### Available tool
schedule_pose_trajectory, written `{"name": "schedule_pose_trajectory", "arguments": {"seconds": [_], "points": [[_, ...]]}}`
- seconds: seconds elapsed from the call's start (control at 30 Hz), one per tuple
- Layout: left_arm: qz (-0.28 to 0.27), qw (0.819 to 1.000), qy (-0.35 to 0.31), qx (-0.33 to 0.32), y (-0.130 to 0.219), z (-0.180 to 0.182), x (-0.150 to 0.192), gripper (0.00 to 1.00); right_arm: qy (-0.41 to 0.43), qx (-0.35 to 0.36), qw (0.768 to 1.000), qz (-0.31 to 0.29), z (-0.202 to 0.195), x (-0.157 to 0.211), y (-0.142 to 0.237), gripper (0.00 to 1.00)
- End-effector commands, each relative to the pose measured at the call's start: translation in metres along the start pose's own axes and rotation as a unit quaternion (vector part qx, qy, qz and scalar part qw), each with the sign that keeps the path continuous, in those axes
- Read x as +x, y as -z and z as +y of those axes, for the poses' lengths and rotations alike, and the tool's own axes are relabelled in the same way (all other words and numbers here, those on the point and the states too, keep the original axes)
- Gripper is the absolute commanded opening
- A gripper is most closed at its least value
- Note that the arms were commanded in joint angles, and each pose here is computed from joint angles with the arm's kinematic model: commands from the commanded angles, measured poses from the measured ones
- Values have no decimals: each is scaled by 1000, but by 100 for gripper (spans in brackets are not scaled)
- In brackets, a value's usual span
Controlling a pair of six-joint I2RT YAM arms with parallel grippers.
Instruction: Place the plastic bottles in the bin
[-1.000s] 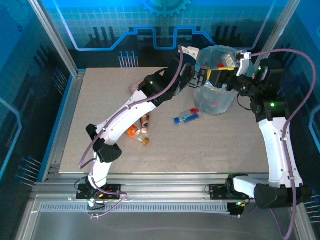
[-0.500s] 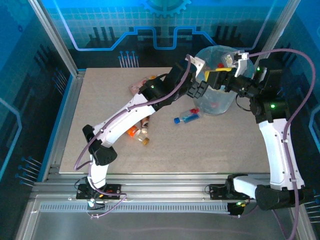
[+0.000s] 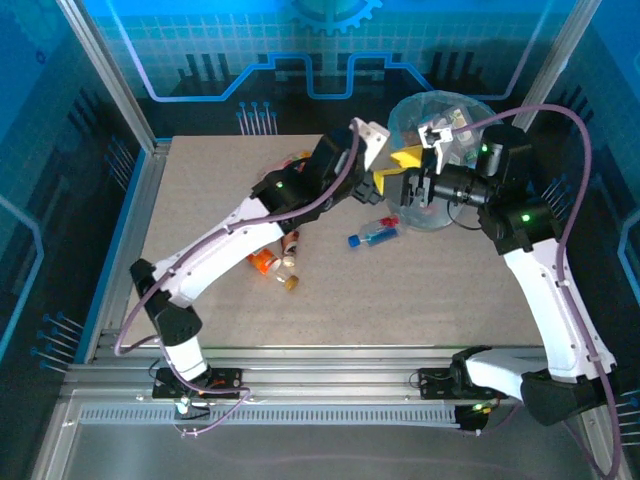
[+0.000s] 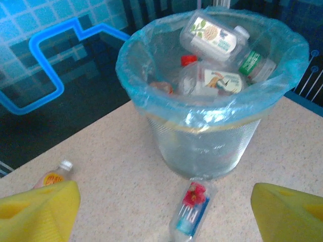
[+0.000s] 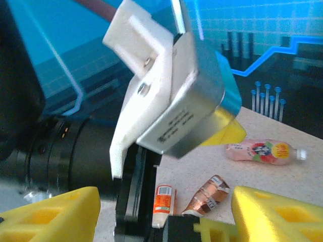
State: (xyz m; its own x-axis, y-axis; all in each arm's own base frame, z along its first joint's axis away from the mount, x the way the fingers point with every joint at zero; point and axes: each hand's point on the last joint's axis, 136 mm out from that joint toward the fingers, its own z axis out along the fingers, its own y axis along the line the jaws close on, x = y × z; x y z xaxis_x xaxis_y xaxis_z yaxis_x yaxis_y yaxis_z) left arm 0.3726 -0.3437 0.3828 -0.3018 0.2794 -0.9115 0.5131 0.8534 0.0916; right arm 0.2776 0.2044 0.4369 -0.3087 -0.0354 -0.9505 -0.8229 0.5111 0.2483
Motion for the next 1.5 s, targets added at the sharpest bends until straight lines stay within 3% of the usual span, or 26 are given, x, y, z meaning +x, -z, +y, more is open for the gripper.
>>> {"name": "schedule_pose_trajectory", "arguments": {"seconds": [0.0, 0.27, 0.47, 0.87, 1.1, 1.27, 1.47], "points": [[-36, 998, 46, -20, 16, 32, -9, 89, 55, -68, 996, 18, 18, 16, -20, 70], [-39, 986, 128, -96, 40, 111, 29, 89, 128, -140, 977, 93, 50, 64, -82, 70], [-29, 977, 149, -149, 53, 154, 62, 89, 112, -156, 971, 142, 54, 105, -131, 70], [12, 966, 191, -171, 44, 198, 117, 90, 4, -3, 955, 296, -13, 184, -200, 70], [30, 961, 213, -174, 42, 221, 139, 90, -59, 55, 938, 336, -48, 205, -216, 73], [36, 960, 216, -176, 40, 234, 145, 91, -140, 90, 913, 373, -71, 220, -223, 77], [39, 957, 234, -164, 36, 235, 149, 91, -142, 148, 902, 380, -93, 230, -220, 78]]}}
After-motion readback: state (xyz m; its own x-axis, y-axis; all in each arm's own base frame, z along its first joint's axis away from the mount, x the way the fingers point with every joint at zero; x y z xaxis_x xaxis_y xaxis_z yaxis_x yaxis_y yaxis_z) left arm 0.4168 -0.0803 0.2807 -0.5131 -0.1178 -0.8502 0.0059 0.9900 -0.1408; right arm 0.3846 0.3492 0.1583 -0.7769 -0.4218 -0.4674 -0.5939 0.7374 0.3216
